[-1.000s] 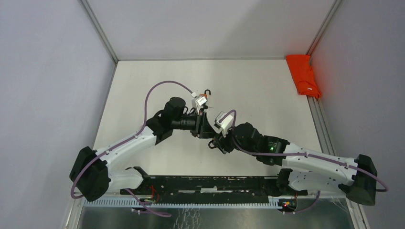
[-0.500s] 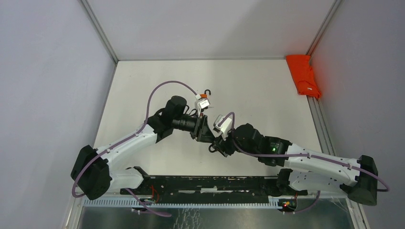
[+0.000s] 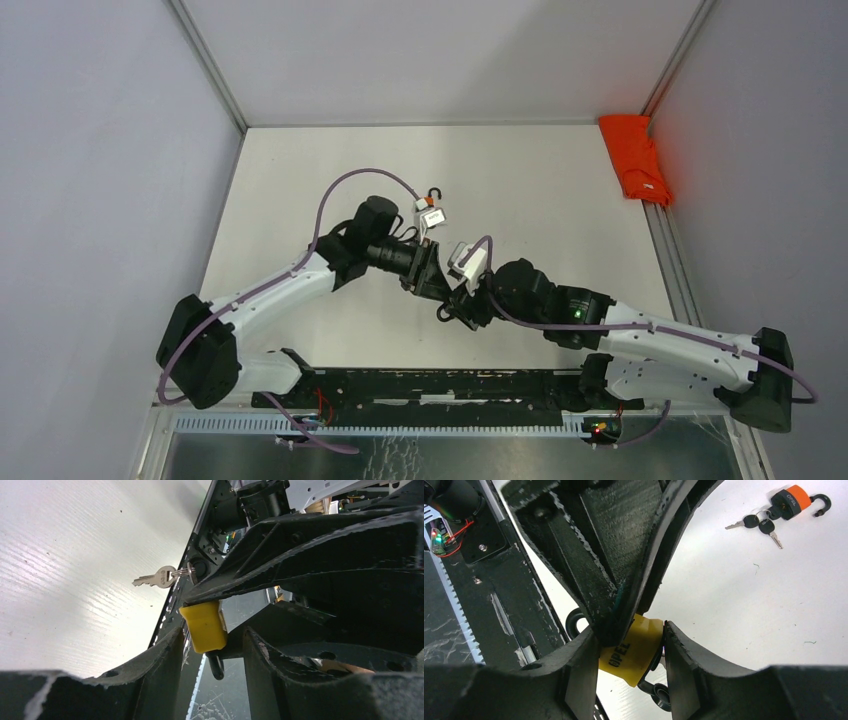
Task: Unlock with the key
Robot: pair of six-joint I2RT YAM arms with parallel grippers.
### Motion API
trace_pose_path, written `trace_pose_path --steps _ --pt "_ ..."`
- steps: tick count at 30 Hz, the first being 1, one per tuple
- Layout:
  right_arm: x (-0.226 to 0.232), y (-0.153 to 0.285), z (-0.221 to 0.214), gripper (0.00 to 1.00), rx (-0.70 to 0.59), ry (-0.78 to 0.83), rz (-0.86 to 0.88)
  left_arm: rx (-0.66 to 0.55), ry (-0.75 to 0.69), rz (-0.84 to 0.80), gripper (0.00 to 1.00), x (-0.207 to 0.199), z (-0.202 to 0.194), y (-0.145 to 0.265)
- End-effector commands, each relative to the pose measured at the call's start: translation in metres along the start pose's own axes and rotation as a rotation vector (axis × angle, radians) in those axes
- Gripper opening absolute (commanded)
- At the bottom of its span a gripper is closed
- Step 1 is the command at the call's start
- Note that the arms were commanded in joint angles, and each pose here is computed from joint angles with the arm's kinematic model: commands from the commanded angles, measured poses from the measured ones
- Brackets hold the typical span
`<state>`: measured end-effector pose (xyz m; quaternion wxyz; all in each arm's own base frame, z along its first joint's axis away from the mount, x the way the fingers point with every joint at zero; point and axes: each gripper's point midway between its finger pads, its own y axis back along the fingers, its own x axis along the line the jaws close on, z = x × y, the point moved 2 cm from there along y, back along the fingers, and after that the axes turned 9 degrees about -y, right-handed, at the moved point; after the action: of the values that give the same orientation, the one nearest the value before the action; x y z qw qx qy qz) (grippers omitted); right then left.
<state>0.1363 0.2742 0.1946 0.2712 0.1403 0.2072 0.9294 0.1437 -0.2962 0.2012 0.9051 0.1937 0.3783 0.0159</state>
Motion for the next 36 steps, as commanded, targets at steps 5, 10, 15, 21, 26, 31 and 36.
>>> trace_pose_path --steps 5,10,15,21,26,31,36 --pt "0.005 0.018 0.057 0.00 -0.195 -0.013 0.004 0.065 -0.035 0.035 0.51 -0.003 0.013 0.003" --pt "0.005 0.016 0.059 0.00 -0.194 -0.009 -0.004 0.094 -0.028 -0.030 0.51 -0.008 0.007 0.001" --pt "0.005 0.015 0.067 0.00 -0.207 -0.005 -0.010 0.135 -0.004 -0.056 0.51 -0.007 -0.008 0.000" --pt "0.007 0.007 0.066 0.00 -0.186 0.012 -0.009 0.144 0.007 -0.109 0.51 -0.014 -0.018 0.001" --pt "0.008 0.006 0.069 0.00 -0.196 0.010 -0.018 0.195 0.020 -0.144 0.35 -0.022 -0.029 0.001" --pt "0.006 0.010 0.075 0.00 -0.212 0.010 -0.035 0.228 0.033 -0.135 0.07 -0.021 -0.042 0.000" --pt "0.005 0.011 0.076 0.00 -0.213 0.005 -0.044 0.201 0.013 -0.117 0.02 -0.024 -0.039 -0.001"
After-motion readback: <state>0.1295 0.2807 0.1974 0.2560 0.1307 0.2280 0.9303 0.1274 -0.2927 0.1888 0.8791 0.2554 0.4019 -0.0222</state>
